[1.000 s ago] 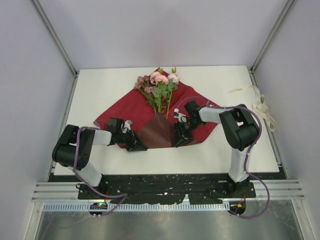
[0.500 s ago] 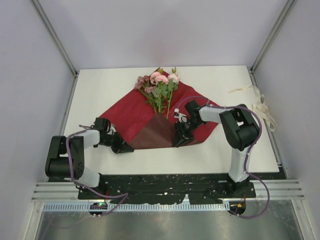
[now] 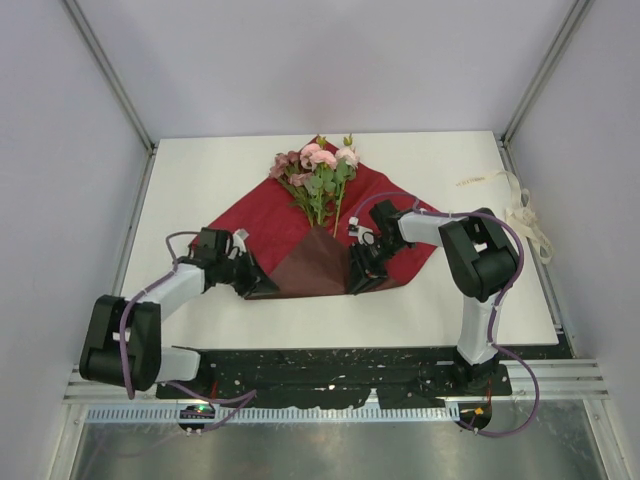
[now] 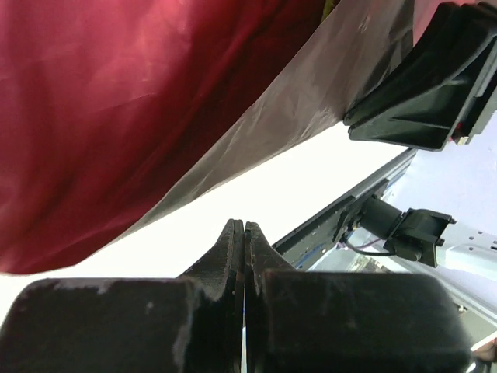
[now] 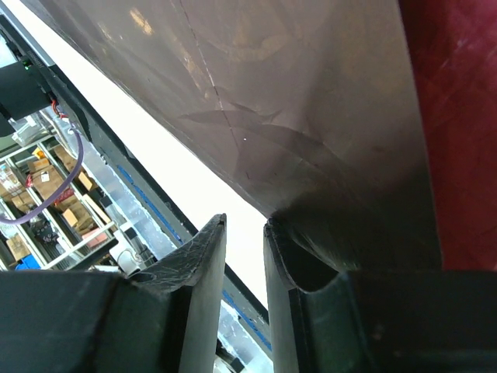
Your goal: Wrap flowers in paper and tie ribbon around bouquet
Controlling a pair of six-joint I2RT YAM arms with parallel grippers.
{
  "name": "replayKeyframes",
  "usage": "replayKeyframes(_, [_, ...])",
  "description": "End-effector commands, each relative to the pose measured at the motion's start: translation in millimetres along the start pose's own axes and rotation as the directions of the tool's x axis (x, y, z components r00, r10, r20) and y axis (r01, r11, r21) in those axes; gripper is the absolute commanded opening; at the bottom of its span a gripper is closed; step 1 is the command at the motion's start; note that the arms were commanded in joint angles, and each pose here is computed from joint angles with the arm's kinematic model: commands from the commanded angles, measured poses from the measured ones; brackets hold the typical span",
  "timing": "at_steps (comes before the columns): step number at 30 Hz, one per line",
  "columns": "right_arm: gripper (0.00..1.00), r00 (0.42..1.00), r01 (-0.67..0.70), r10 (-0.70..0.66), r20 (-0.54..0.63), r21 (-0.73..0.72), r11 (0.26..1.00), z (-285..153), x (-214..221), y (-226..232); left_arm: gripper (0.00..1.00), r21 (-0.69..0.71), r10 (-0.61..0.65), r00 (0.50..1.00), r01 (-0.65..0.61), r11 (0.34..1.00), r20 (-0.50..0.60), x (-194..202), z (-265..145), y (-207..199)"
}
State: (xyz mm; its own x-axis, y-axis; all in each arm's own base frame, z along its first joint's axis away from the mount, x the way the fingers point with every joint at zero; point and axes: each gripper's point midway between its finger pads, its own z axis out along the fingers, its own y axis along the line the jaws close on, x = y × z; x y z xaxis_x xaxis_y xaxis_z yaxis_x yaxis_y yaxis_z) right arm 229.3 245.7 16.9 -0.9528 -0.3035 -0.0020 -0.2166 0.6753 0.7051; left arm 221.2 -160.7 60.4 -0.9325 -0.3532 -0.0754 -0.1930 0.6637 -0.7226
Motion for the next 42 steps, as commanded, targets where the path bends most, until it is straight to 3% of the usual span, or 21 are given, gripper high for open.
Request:
replayKeyframes(1, [0.33, 1.000, 0.005, -0.004, -0.006, 0.211, 0.977, 5, 3, -52, 0.00, 0.048, -0.014, 1.000, 0.015, 0.999, -0.009, -8, 27, -18])
replayKeyframes(6, [0.33, 1.000, 0.000, 0.002, -0.006, 0.213, 0.977, 5, 4, -52, 0.00, -0.108, -0.081, 0.996, 0.077, 0.991, -0.033, -9, 49, 19])
replayKeyframes(12, [0.34, 1.000, -0.006, 0.007, -0.002, 0.225, 0.974, 2, 5, -54, 0.00, -0.328, -0.159, 0.987, 0.145, 0.933, -0.017, -2, 21, 76])
replayKeyframes(19, [0.34, 1.000, -0.009, 0.009, -0.002, 0.215, 0.977, 2, 4, -51, 0.00, -0.342, -0.151, 0.988, 0.148, 0.928, 0.017, 0, -14, 82])
replayKeyframes(22, [0.34, 1.000, -0.001, 0.001, 0.001, 0.203, 0.979, 2, 1, -49, 0.00, -0.182, 0.037, 0.998, -0.027, 0.983, 0.055, -23, -19, 40])
replayKeyframes(24, [0.34, 1.000, -0.001, 0.001, -0.001, 0.192, 0.981, 2, 0, -47, 0.00, -0.065, 0.210, 0.971, -0.204, 0.977, 0.114, -36, -25, -3])
replayKeyframes(27, [0.34, 1.000, -0.001, -0.001, 0.014, 0.167, 0.986, 1, -2, -39, 0.16, 0.135, 0.410, 0.885, -0.444, 0.886, 0.222, -41, -34, -83])
replayKeyframes(29, [0.34, 1.000, -0.009, 0.005, 0.024, 0.154, 0.988, 1, -2, -36, 0.18, 0.216, 0.467, 0.844, -0.523, 0.824, 0.263, -37, -29, -123])
replayKeyframes(33, [0.35, 0.998, -0.044, 0.038, 0.045, 0.131, 0.990, 4, 2, -35, 0.09, 0.324, 0.507, 0.845, -0.534, 0.781, 0.171, -5, 15, -165])
replayKeyframes(36, [0.35, 0.995, -0.078, 0.071, 0.070, 0.113, 0.991, 6, 4, -33, 0.00, 0.363, 0.485, 0.867, -0.492, 0.791, 0.116, 9, 47, -178])
replayKeyframes(42, [0.35, 0.995, -0.062, 0.051, 0.091, 0.131, 0.989, 4, -3, -33, 0.00, 0.343, 0.450, 0.893, -0.426, 0.837, 0.012, 23, 94, -163])
